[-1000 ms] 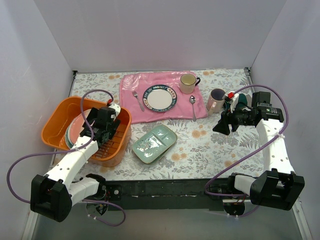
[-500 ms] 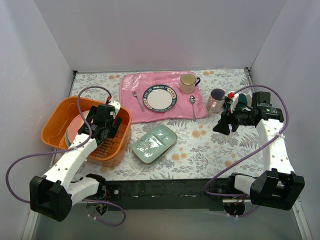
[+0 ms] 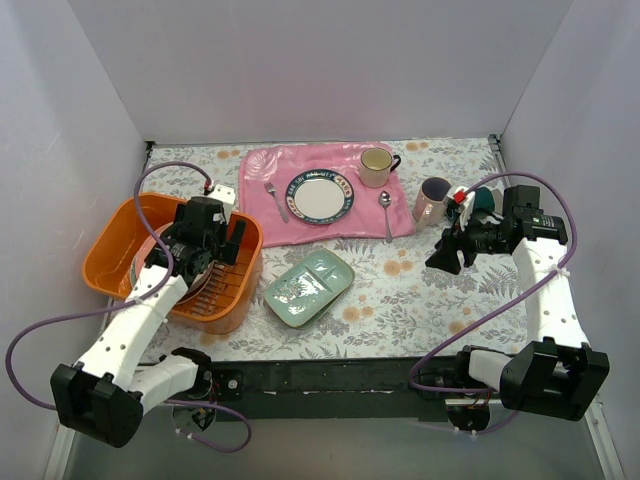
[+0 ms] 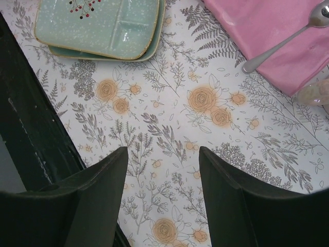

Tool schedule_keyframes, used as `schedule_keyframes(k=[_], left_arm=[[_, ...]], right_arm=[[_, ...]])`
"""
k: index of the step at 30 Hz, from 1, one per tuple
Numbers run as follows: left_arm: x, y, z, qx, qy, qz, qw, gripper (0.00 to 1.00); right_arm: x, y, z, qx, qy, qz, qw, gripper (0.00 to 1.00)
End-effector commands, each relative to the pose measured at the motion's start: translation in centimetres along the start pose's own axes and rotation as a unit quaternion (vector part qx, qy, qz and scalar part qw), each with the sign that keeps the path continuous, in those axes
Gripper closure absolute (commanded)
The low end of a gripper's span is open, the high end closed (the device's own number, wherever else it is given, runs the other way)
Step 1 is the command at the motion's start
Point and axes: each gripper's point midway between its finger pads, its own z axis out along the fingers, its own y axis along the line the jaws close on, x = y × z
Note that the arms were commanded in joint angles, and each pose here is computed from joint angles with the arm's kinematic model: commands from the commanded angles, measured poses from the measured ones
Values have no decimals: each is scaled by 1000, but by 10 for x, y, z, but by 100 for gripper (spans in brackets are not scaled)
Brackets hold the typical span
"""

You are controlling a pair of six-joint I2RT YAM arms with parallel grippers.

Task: Place the mixed dishes into the plastic bin
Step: Place the plate in the plastic bin.

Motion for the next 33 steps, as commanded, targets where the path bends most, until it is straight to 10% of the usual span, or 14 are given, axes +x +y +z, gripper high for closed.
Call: schedule_keyframes(k=[1,15,25,33], left_arm=[[-24,-5,-21,33,-44,-58,997,2],[-66,-23,-62,125,-148,-152,969,2],[-88,-24,-91,163,-199,-215,942,2],[-90,-20,-108,172,-211,-252,929,2]], right_arm=[[-10,11,-6,-15,-18,-31,999,35],[-22,44,-3,-84,-54,-152,983,29],[-37,78,1,-122,-140,-381,906,4],[-35,91,27,-162,-109,-390,900,4]])
